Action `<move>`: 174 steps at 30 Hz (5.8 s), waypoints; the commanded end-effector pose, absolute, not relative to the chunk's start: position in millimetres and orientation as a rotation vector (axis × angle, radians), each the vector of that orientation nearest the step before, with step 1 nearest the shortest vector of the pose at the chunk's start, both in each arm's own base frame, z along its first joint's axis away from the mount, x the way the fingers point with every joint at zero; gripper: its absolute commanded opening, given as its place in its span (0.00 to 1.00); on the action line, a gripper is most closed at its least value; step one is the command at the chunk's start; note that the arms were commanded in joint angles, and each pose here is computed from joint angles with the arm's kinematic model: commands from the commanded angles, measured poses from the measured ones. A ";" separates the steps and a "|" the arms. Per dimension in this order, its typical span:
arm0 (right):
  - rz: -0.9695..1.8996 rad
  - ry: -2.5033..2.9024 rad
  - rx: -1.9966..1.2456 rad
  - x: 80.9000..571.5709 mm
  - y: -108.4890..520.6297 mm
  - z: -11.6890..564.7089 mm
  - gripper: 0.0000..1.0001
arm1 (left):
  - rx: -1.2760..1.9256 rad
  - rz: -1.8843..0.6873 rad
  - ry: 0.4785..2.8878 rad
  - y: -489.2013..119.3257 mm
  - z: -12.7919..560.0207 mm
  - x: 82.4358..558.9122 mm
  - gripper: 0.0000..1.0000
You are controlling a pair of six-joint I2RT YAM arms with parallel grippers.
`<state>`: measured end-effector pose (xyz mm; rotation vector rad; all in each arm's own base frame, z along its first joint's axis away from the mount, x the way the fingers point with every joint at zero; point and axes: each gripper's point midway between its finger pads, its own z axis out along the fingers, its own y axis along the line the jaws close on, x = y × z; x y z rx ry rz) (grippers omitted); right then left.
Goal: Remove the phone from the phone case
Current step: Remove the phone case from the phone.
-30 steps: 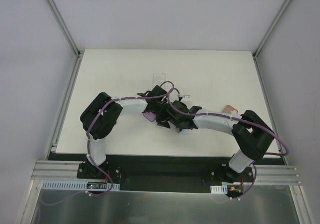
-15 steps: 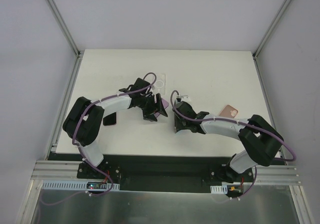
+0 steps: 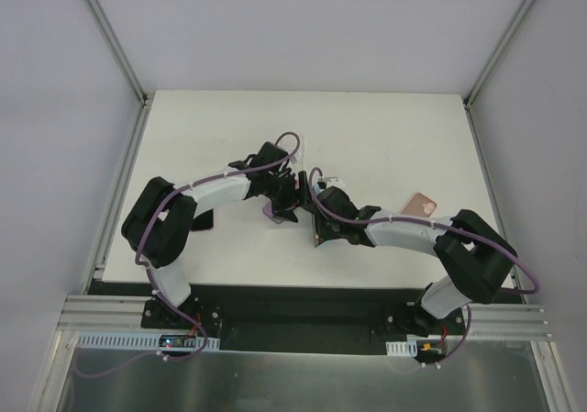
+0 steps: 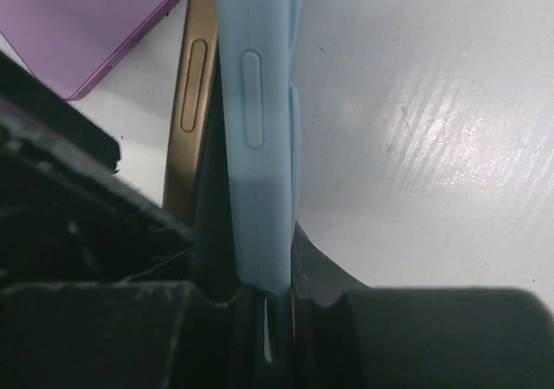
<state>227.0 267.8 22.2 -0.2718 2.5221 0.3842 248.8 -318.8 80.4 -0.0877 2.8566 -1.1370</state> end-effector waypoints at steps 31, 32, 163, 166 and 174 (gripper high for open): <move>0.441 2.575 -0.338 201.4 285.1 34.4 0.01 | -0.194 0.055 2.794 -244.9 7.7 257.4 0.40; 0.438 2.575 -0.337 201.5 284.8 34.5 0.01 | -0.199 0.065 2.800 -242.2 5.2 253.9 0.38; 0.074 2.510 0.195 221.7 214.0 46.1 0.01 | 0.077 0.434 3.142 -145.7 -60.0 145.1 0.00; 0.099 2.513 0.222 221.1 198.6 38.3 0.01 | 0.067 0.354 3.133 -148.4 -53.3 146.4 0.00; 0.157 2.545 0.221 214.6 170.4 20.9 0.01 | 0.007 0.231 3.098 -146.1 -35.4 160.1 0.00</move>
